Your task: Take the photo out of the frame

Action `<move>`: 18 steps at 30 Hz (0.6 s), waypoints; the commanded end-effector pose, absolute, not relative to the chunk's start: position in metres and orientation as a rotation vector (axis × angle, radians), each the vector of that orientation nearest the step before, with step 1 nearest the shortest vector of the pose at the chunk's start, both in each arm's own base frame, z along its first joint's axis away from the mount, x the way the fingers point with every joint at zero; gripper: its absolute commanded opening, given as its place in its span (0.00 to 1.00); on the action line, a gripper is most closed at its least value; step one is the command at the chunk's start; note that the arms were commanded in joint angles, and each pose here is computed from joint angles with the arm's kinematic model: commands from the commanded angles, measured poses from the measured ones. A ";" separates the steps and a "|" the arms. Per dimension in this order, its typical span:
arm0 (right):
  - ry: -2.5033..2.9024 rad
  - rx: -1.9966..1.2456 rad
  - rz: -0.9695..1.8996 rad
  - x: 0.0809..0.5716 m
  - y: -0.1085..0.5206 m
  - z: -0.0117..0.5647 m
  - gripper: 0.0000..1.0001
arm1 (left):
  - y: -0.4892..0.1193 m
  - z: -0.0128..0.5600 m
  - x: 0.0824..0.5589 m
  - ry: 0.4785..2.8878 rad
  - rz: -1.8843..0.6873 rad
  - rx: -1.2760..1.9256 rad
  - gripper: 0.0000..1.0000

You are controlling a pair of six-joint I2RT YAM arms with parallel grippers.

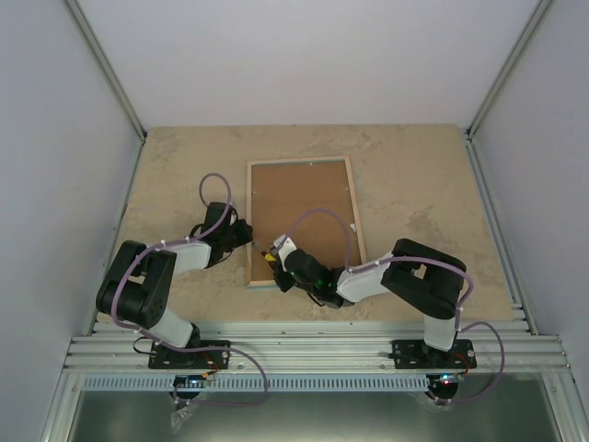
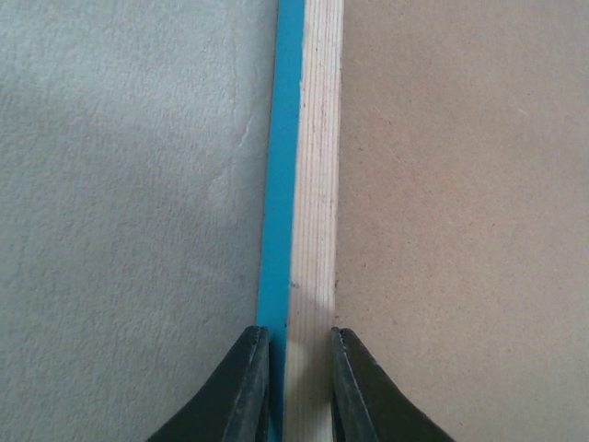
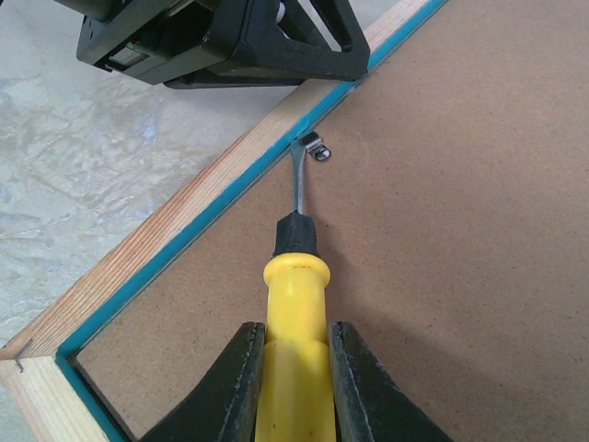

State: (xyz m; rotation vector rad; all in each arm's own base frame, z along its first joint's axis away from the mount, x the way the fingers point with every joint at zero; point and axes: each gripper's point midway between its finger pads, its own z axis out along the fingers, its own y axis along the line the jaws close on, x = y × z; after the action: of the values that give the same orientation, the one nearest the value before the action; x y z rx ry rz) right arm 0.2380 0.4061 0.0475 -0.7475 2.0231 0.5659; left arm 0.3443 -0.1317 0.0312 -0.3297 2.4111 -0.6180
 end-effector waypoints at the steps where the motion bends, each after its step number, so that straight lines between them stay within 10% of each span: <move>1: 1.903 -0.453 0.497 0.289 0.401 0.088 0.00 | -0.167 0.030 0.319 2.483 -0.838 -0.276 0.00; 18: 1.957 -0.486 0.500 0.273 0.384 0.090 0.01 | -0.173 0.039 0.310 2.446 -0.916 -0.296 0.00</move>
State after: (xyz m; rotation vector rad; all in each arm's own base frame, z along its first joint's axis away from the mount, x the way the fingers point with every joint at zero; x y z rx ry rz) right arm 0.2520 0.3979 0.0507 -0.6120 2.0434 0.4878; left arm 0.3400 -0.1461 0.0364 -0.3504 2.3885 -0.7279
